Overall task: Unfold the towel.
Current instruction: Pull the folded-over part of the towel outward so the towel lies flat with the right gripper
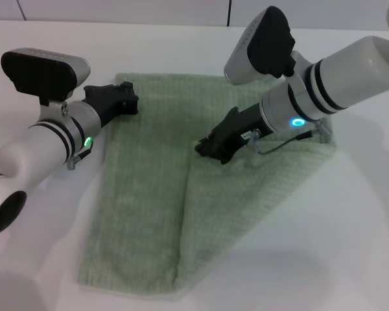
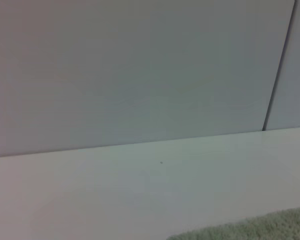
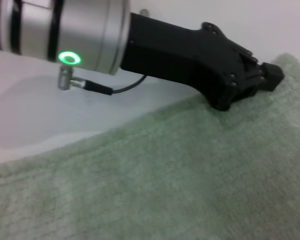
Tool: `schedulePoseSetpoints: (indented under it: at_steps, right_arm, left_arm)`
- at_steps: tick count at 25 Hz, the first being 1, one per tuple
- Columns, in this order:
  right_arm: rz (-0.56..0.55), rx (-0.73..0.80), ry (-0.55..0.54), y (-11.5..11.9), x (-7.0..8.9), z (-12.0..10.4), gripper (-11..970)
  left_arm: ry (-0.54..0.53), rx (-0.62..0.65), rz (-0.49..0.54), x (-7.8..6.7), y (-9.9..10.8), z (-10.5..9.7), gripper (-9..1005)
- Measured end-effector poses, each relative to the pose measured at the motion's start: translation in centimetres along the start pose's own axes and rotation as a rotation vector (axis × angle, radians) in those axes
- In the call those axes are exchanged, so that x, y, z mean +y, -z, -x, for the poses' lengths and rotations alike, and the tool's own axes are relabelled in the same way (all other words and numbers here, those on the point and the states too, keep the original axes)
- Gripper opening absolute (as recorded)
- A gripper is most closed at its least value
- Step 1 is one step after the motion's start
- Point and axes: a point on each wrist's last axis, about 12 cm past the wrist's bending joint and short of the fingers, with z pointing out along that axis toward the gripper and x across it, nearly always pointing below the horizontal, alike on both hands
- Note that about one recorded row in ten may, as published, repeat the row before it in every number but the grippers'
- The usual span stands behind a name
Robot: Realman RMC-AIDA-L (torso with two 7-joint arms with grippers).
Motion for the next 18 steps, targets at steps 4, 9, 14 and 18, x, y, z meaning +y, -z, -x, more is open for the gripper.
schedulePoseSetpoints:
  at_steps: [4, 9, 14, 18]
  right_arm:
    - [0.027, -0.021, 0.019, 0.5, 0.3, 0.1, 14]
    - [0.049, -0.045, 0.022, 1.3, 0.7, 0.2, 13]
    - [0.068, -0.059, 0.021, 2.0, 1.0, 0.3, 13]
    - [0.064, -0.051, 0.027, 3.1, 1.4, 0.4, 13]
  left_arm:
    - [0.000, 0.001, 0.001, 0.0, 0.0, 0.0, -2]
    - [0.002, 0.003, 0.002, 0.1, 0.1, -0.1, -2]
    - [0.003, 0.005, 0.004, 0.1, 0.1, -0.2, -2]
    - [0.003, 0.006, 0.005, 0.2, 0.1, -0.3, -2]
